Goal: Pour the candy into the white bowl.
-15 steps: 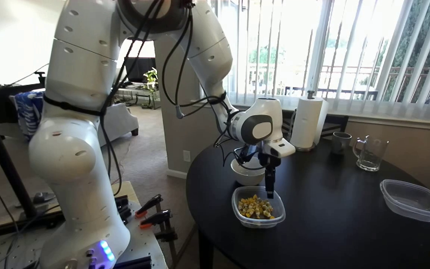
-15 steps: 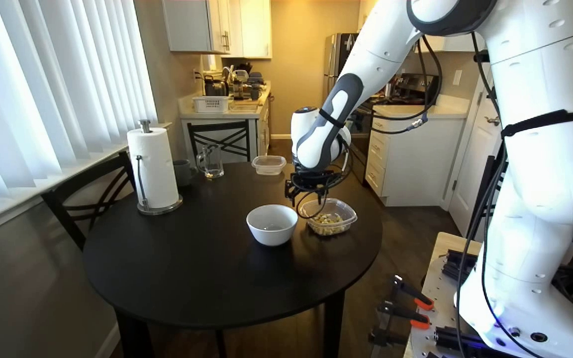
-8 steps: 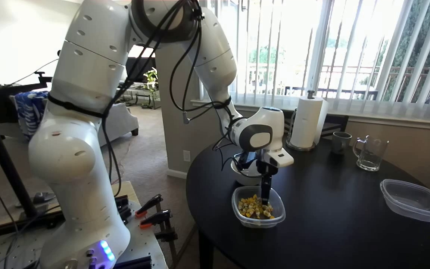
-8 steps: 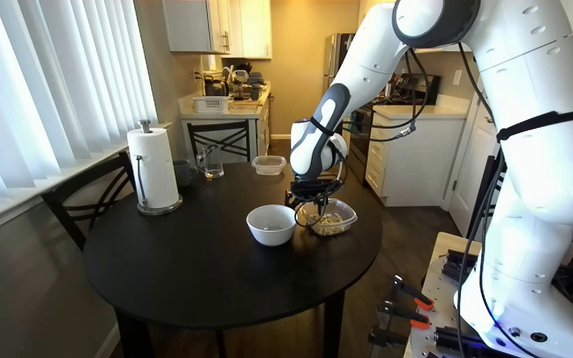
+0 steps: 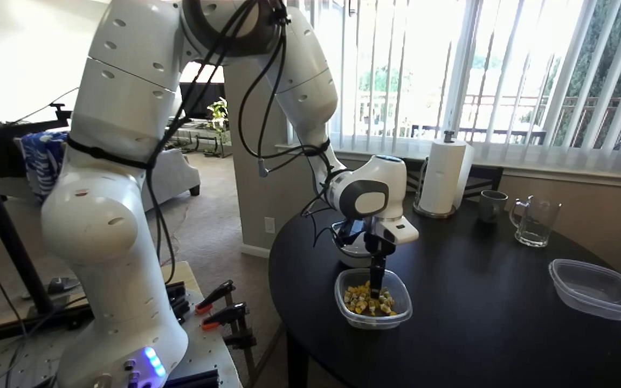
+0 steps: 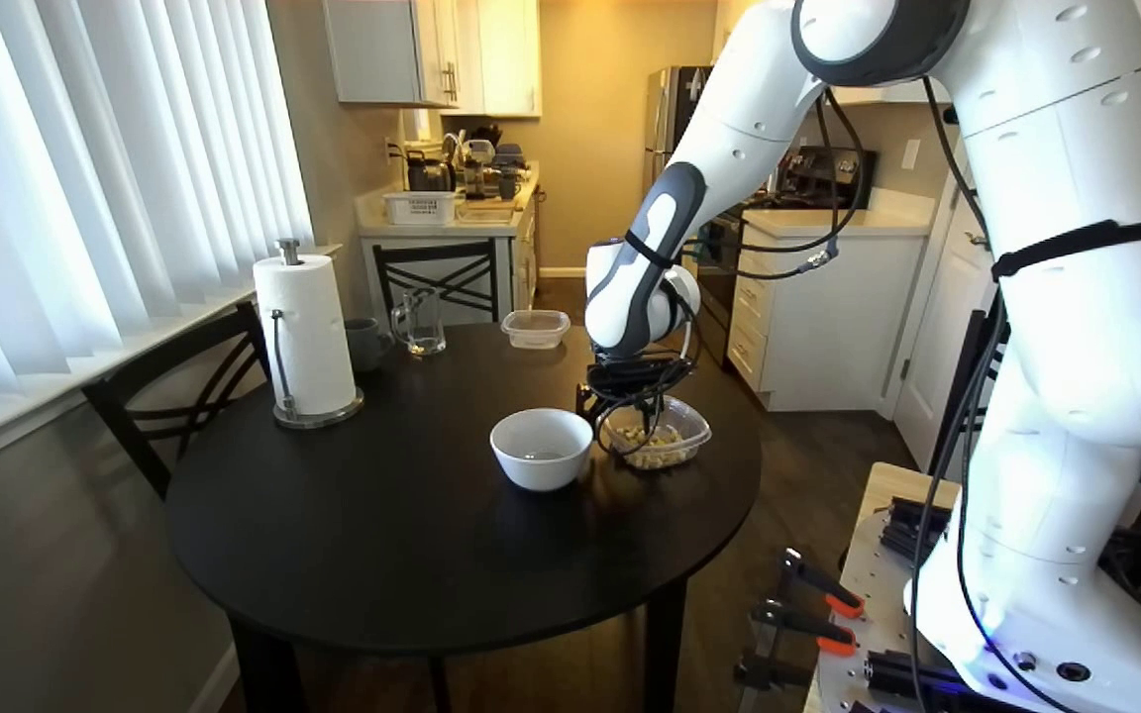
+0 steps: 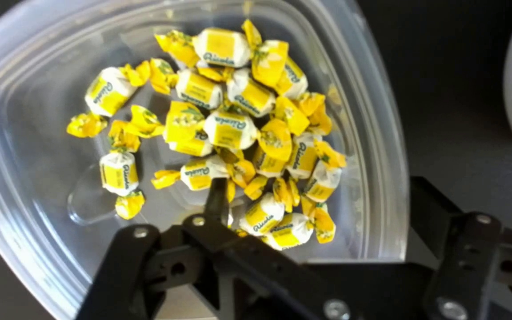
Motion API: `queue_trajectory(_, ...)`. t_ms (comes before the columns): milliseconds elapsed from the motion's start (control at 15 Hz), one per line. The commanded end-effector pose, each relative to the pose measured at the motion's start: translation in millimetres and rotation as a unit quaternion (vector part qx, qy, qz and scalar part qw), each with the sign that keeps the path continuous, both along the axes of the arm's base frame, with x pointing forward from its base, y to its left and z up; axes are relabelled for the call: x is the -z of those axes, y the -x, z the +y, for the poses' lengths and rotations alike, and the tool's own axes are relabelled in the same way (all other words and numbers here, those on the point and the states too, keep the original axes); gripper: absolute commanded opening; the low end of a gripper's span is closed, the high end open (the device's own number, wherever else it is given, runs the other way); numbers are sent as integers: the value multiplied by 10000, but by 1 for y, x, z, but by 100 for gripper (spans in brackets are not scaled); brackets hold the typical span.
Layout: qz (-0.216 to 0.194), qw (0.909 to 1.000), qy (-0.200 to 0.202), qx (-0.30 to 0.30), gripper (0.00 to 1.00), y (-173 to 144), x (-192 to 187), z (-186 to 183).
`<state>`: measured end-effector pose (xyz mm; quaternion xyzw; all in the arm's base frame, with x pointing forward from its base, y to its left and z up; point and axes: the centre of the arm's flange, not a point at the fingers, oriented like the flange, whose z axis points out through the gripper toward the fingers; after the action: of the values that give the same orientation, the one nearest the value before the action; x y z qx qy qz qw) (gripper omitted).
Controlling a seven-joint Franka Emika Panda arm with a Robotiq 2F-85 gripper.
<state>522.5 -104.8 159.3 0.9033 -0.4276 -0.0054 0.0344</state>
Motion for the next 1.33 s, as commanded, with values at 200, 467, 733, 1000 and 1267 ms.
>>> queue_trajectory(200,-313,9989,-81,-330,100,51,-30,9)
queue_trajectory(467,-366,9979,-130,-522,59,53,-36,9)
queue_trajectory(733,-315,9979,-129,-543,34,47,-35,6)
queue_trajectory(1000,-219,9984,-126,-499,59,43,-28,5)
queue_trajectory(1267,-241,9981,-153,-550,18,44,-26,5)
